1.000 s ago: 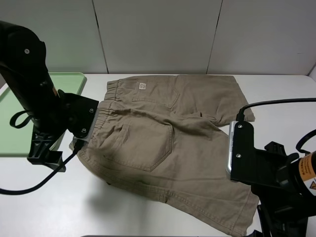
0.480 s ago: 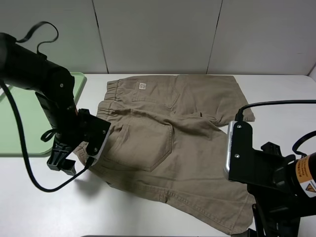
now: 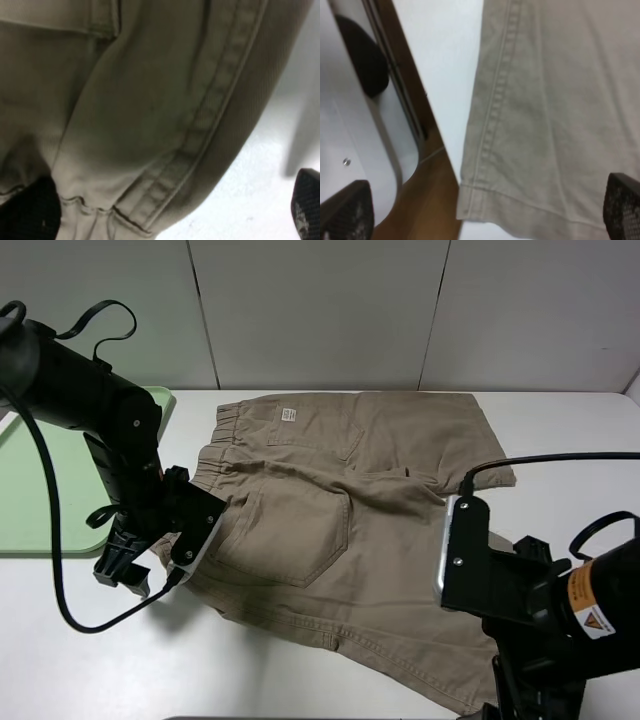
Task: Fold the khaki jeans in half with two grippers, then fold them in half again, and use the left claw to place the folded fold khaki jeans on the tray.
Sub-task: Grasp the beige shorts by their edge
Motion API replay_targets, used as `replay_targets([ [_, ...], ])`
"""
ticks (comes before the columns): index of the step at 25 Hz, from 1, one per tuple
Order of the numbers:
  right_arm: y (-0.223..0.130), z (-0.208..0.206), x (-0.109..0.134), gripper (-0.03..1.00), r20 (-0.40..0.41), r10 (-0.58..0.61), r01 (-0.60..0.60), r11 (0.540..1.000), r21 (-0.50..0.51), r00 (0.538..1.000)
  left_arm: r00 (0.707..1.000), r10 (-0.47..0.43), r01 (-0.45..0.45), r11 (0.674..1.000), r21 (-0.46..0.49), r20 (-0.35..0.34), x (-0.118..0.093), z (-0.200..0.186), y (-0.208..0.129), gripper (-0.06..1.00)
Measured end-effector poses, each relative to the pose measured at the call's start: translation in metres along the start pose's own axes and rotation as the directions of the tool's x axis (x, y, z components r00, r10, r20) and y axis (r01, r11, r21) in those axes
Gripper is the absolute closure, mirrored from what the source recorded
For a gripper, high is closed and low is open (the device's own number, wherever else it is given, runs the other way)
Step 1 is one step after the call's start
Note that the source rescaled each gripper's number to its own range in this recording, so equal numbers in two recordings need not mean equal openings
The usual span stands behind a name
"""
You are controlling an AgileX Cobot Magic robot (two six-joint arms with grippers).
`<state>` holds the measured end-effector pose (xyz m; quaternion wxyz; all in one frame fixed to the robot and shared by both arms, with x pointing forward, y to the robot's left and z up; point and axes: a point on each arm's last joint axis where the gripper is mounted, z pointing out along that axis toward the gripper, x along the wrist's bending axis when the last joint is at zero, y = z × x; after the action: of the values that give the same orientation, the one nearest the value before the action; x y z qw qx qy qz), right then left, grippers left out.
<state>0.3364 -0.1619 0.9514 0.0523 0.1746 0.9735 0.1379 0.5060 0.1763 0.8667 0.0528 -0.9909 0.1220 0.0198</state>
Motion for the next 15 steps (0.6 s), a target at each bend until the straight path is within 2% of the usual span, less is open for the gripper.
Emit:
replay_targets([
  [7,0.004,0.037,0.001,-0.03,-0.064,0.086,-0.078,0.991,0.112,0.994,1.000,0.001,-0.001,1.000,-0.001,-0.004,0.000,0.000,0.000,0.04],
  [15,0.005,0.072,0.000,-0.03,-0.071,0.136,-0.122,0.976,0.178,0.988,1.000,0.001,-0.001,1.000,-0.008,-0.024,0.002,0.000,0.001,0.05],
])
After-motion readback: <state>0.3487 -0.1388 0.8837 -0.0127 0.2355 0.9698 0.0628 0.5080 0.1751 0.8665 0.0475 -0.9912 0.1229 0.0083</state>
